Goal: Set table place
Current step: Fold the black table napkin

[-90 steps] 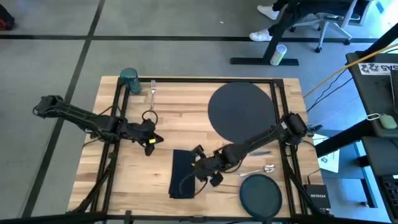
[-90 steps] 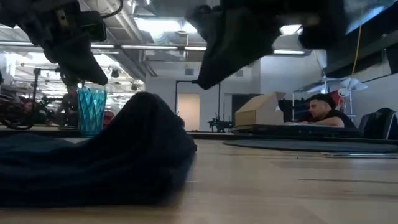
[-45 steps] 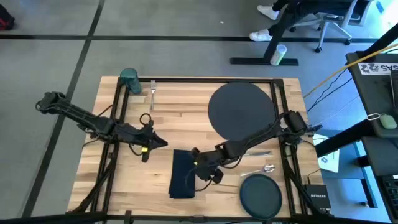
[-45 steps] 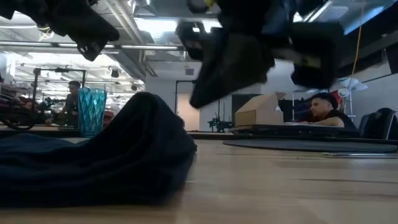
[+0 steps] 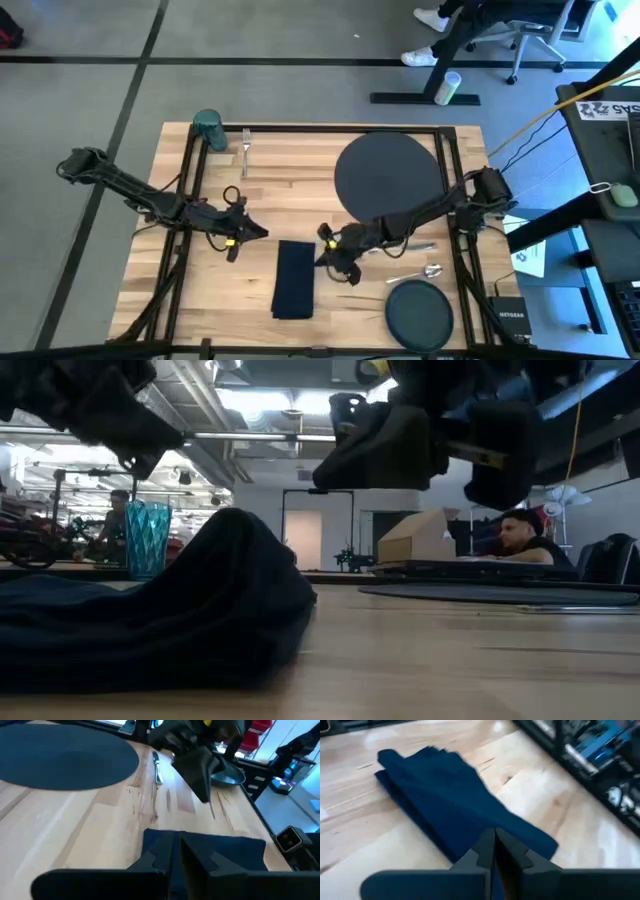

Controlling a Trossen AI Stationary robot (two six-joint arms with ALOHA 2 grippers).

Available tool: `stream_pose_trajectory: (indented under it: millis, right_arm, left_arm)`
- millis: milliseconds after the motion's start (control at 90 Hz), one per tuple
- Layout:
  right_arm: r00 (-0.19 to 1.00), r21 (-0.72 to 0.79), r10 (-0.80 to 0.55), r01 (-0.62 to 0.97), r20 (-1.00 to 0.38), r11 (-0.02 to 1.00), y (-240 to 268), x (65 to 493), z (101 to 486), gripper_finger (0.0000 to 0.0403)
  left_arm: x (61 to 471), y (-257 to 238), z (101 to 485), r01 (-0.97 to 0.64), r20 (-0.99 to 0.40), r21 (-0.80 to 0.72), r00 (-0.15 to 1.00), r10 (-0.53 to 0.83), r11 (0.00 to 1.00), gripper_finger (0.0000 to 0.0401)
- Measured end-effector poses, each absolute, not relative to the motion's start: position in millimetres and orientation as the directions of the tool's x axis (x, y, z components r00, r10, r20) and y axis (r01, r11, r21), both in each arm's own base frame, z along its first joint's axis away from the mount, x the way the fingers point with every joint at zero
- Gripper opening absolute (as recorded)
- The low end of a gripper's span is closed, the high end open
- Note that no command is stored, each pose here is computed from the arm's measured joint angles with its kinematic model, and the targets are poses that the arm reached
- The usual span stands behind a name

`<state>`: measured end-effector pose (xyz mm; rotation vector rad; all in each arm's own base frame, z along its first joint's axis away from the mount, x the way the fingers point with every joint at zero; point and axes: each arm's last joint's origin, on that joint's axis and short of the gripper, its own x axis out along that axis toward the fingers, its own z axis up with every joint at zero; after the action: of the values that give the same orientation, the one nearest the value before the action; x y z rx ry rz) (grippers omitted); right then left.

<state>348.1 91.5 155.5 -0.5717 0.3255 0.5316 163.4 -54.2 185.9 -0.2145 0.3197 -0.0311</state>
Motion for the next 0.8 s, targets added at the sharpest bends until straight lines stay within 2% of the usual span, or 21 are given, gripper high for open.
stream_pose_trajectory:
  millis: [133,378,567,800]
  right_arm:
    - [0.840,-0.439,0.429,-0.541,-0.333,0.718,82,346,156,0.0000]
    - [0.836,-0.426,0.469,-0.549,-0.285,0.719,66,338,159,0.0000]
    - [0.868,-0.461,0.440,-0.496,-0.231,0.736,45,311,177,0.0000]
    - [0.932,-0.484,0.326,-0.361,-0.158,0.797,20,267,185,0.0000]
  left_arm:
    - [163,-54,187,0.020,-0.300,-0.208,0.950,-0.084,0.978,0.0014]
    - [150,-50,203,0.066,-0.208,-0.185,0.972,-0.105,0.980,0.0014]
    - [127,-41,212,0.062,-0.183,-0.205,0.978,-0.100,0.977,0.0014]
    - [104,-31,211,0.024,-0.207,-0.253,0.975,-0.078,0.967,0.0014]
